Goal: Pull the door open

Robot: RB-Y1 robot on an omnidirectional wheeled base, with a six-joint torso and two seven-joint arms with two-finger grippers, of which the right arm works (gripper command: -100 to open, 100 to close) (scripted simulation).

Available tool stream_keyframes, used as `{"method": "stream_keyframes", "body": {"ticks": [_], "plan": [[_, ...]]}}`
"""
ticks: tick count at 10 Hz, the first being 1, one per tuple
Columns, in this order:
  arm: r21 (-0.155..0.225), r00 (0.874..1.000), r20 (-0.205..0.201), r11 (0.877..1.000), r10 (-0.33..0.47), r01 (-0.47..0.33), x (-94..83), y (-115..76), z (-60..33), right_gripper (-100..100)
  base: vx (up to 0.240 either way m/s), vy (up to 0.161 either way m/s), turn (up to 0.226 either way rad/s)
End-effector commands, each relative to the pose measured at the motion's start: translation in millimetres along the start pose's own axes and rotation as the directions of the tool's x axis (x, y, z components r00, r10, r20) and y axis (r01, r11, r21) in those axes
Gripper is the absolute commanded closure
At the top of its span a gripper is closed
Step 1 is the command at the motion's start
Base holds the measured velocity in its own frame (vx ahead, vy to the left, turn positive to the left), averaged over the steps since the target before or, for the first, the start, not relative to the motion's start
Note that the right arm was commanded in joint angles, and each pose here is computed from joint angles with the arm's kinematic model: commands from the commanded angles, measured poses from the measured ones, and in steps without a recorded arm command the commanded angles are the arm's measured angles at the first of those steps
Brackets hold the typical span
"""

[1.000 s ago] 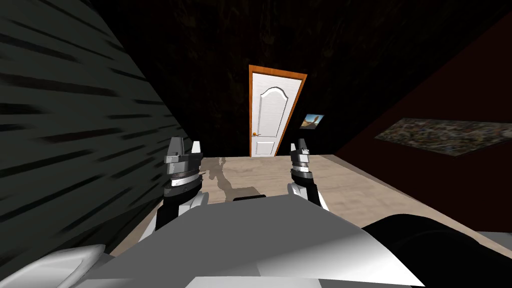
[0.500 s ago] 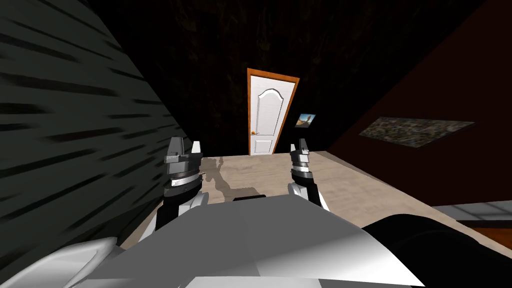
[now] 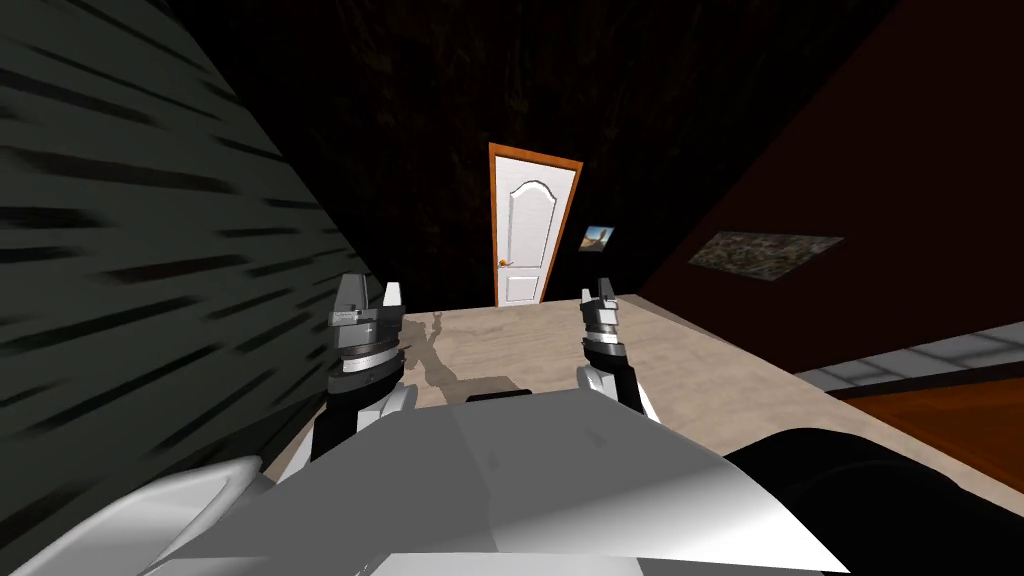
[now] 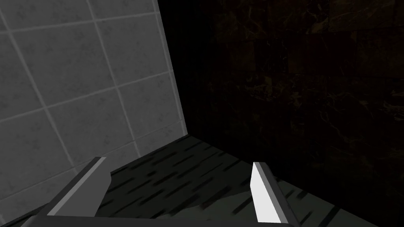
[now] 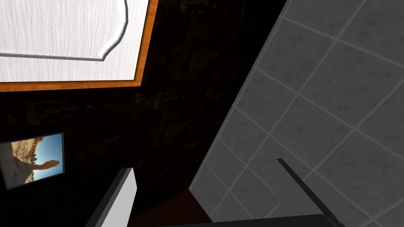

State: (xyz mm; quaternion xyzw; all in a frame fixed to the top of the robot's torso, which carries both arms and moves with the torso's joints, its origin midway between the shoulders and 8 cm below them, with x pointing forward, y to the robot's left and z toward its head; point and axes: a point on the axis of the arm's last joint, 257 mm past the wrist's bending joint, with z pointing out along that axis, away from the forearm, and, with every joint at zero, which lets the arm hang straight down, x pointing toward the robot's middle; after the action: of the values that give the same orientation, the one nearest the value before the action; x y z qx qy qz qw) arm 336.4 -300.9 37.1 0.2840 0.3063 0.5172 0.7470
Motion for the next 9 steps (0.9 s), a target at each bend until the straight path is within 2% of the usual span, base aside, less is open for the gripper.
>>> {"method": "stream_keyframes", "body": {"ticks": [1, 6, 9], "plan": [[0.008, 1.0, 0.002, 1.0, -0.006, 0.006, -2.6, -3.2, -0.5, -100, -0.231, 0.08, -0.16], [0.054, 0.999, 0.016, 0.998, -0.035, 0.034, -16.0, -22.3, -2.3, -100, -0.19, 0.119, -0.268], [0.081, 0.998, 0.025, 0.995, -0.052, 0.05, -24.2, -33.2, -3.5, -100, -0.189, 0.078, -0.253]]}}
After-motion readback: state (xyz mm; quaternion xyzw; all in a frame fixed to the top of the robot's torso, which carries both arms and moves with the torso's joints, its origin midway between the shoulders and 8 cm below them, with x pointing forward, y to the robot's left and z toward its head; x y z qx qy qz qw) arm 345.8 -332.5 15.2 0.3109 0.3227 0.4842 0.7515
